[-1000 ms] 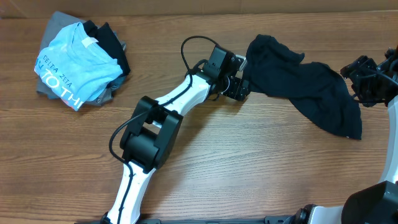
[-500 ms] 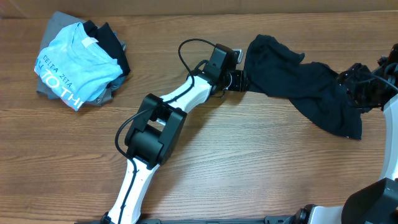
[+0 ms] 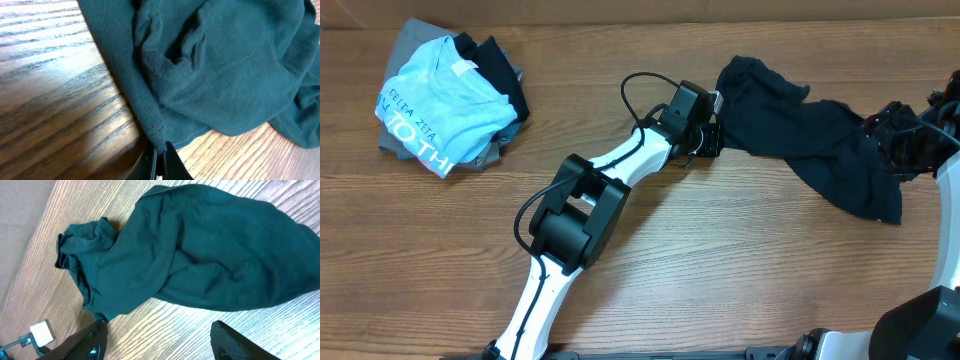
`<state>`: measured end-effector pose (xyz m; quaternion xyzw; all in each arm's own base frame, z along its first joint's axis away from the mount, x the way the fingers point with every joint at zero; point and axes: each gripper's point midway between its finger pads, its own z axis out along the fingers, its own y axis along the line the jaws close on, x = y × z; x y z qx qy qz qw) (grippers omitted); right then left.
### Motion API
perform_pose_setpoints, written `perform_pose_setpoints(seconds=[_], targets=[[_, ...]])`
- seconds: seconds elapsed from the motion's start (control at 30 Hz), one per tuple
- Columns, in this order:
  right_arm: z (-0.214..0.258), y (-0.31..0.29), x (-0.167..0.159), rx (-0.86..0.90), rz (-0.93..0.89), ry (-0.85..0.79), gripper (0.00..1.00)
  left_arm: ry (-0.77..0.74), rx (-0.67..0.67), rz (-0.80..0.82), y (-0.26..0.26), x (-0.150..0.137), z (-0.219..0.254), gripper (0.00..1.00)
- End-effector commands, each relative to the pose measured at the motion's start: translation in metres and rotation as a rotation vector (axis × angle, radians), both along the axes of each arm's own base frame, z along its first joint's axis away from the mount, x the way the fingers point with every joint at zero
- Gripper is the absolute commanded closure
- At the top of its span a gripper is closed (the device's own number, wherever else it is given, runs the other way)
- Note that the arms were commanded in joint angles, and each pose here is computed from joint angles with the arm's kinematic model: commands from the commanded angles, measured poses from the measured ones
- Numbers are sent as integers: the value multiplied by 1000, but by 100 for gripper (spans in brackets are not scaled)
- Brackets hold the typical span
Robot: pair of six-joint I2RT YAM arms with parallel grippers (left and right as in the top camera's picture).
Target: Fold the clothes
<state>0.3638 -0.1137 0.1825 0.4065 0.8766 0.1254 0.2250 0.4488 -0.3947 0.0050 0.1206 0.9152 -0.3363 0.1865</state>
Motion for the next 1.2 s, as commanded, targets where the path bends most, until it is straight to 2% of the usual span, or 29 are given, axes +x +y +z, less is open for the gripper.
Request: perform_pose_setpoints(seconds=[0.0,0.17,0.37,0.57,0.67,0.8,0.93,1.07,1.17], targets=[[1,0,0,-7,7,-4,32,102,54,-7,17,-14,-42,96],[0,-1,-1,-6,3,-1,33,119,-7,20,50,4,14,96],[-5,-1,-12,5,9,42,33,-28,-11,110,145,24,149,96],[-12,15,-27,20,82,112,33,-283,-24,195,220,-2,287,96],[-17,36,-33,39,174,147,34,-426,42,234,241,-22,333,96],[-30,64,-35,43,300,163,35,-489,87,268,252,-39,355,96],[-43,124,-34,112,595,92,37,-503,79,260,250,-44,362,96],[-62,161,-39,123,708,90,37,-546,19,222,241,-48,378,96],[-71,179,-39,122,749,79,37,-627,-61,219,236,-54,412,96]])
